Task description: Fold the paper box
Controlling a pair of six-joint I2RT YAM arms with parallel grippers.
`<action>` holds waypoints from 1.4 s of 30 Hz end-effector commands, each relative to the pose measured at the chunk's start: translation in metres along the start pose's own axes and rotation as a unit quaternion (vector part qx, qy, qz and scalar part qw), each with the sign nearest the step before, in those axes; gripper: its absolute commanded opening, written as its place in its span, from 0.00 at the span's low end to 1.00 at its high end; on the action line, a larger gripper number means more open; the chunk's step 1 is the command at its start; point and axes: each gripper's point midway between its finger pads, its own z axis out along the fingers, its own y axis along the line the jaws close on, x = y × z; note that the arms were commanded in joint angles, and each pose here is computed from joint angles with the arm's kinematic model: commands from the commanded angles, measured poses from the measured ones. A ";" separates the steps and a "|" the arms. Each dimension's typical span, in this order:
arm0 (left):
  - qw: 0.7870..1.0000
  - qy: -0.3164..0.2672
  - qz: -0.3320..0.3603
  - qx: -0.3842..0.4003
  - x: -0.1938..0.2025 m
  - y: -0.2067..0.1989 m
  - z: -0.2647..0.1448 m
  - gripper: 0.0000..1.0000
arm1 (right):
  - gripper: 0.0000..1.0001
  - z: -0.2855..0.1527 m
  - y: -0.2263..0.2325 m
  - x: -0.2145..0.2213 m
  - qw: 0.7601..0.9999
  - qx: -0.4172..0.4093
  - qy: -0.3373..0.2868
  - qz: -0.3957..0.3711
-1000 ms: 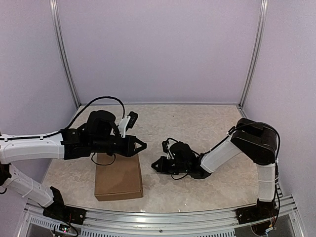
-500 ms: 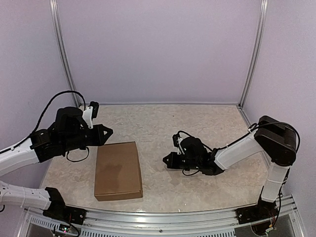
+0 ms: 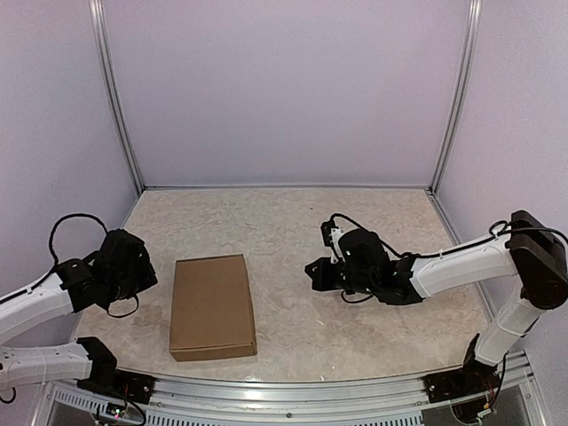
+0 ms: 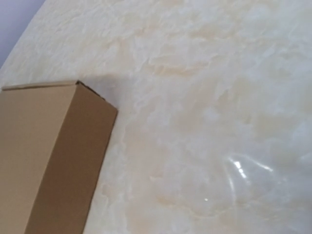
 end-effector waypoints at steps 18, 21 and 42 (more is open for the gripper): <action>0.962 0.214 0.042 0.161 0.088 -0.113 0.054 0.00 | 0.00 -0.069 -0.056 -0.003 0.991 0.121 -0.012 -0.064; 0.949 0.232 0.061 0.207 0.093 -0.154 0.052 0.00 | 0.00 -0.082 -0.064 -0.008 0.987 0.142 -0.021 -0.070; 0.947 0.200 0.116 0.224 0.063 -0.221 0.058 0.15 | 0.37 -0.160 -0.097 -0.028 0.972 0.204 -0.072 -0.087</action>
